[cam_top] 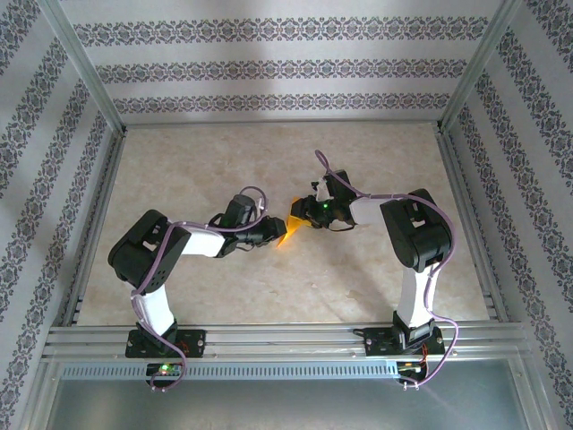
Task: Fold a paper plane with a square sheet of paper (pick it up from the middle)
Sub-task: Fold the wing for the fifth time at the center of the table.
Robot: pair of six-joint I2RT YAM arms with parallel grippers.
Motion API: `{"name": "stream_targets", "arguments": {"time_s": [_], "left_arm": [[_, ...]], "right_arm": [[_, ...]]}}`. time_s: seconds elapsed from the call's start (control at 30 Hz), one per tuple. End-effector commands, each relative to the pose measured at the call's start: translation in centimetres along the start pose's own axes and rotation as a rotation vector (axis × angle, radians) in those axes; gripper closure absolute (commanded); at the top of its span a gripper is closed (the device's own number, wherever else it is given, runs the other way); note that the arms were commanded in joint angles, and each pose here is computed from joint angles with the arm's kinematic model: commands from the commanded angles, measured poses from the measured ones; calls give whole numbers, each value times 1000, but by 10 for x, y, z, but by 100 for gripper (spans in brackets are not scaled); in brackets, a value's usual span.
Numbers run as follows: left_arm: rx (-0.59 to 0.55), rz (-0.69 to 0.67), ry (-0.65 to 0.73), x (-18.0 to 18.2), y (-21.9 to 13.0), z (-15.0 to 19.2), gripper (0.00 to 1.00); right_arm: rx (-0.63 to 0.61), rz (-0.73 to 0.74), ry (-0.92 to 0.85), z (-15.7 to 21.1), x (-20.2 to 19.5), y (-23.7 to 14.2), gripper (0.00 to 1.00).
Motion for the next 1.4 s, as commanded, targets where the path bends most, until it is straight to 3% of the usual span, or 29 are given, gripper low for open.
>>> {"name": "stream_targets", "arguments": {"time_s": [0.0,0.57,1.03,1.37], "left_arm": [[16,-78,97,-4,-2,-1,70],[112,-104,149,-8,15,9,70],[153,-212,215,10,20,14,70],[155,-255,224,20,20,15,76]], "right_arm": [[-4,161,59,7,-39,10,56],[2,160,72,9,-41,11,57],[4,181,102,9,-45,10,57],[5,199,133,8,-49,8,57]]}}
Point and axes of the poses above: each hand's point on the last joint's axis, 136 mm out from that joint toward the fingers, its own y axis out along the fingers, its own x axis along the line the jaws close on, z = x × y, the point moved 5 cm from there along -y, back along the fingers, and after that the axes turned 6 degrees about -y, right-handed, at the moved point
